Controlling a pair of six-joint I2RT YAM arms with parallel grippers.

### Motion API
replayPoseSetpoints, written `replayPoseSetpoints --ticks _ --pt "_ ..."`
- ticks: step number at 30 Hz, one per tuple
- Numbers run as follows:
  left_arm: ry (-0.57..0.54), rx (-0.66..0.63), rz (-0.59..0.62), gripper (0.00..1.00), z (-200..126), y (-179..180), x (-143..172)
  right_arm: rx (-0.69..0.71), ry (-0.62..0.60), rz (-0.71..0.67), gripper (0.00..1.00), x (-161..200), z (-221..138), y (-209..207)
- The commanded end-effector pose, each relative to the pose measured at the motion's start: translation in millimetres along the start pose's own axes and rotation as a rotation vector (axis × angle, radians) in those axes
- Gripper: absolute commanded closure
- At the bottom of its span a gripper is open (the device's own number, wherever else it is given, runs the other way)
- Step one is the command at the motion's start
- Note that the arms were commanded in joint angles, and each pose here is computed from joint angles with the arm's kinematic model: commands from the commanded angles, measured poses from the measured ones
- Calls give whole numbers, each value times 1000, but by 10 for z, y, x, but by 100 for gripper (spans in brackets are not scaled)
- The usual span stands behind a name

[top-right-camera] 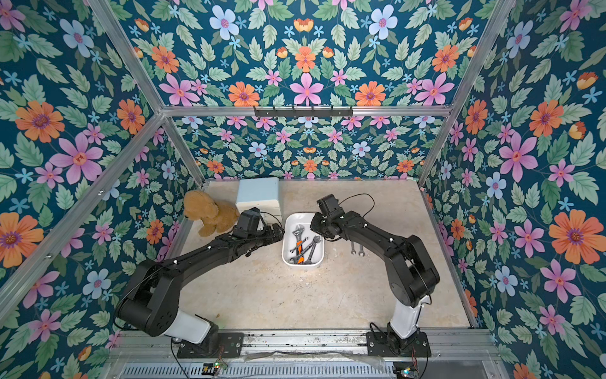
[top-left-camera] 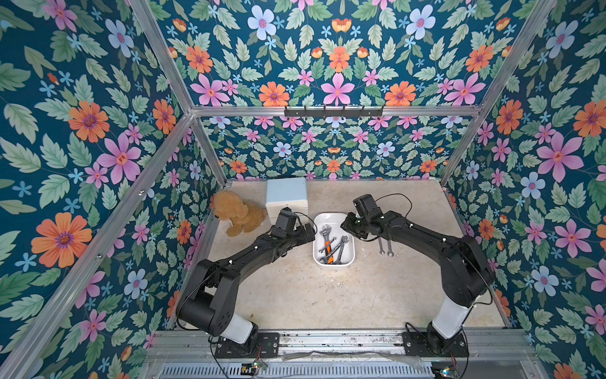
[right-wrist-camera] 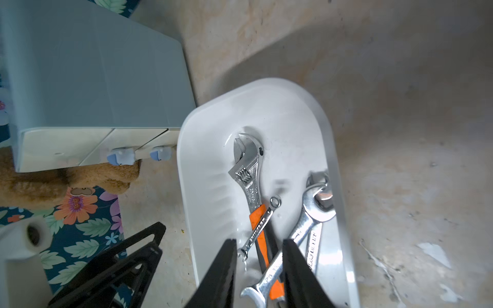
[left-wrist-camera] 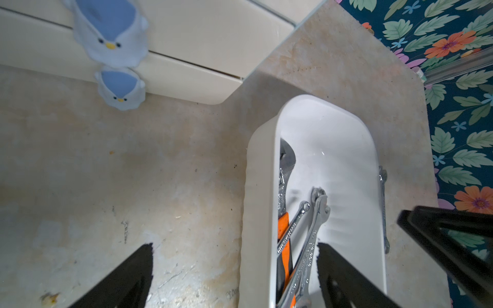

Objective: Take out the wrench from the storage box
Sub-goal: Pick up the wrench from the storage box.

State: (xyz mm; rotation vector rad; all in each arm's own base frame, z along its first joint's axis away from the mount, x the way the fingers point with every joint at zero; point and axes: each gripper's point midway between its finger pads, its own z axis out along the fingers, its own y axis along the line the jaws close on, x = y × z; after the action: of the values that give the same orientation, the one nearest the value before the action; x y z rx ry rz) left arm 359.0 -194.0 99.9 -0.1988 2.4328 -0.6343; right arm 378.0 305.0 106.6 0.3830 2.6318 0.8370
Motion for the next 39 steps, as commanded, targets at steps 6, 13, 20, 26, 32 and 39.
replayPoseSetpoints --ticks 6,13,20,26,32,39 --pt "8 -23 11 2 -6 61 34 -19 98 42 64 192 383 168" --pt "7 -11 10 2 5 46 39 55 149 21 65 387 390 73" --pt "7 -15 14 2 9 57 42 85 178 28 66 524 437 -31" --pt "-1 -17 17 2 -19 54 26 90 183 27 66 530 511 -56" --pt "-5 -16 19 1 -30 48 16 99 194 28 66 546 585 -84" --pt "-9 -17 21 1 -35 48 7 104 194 26 66 541 631 -95"
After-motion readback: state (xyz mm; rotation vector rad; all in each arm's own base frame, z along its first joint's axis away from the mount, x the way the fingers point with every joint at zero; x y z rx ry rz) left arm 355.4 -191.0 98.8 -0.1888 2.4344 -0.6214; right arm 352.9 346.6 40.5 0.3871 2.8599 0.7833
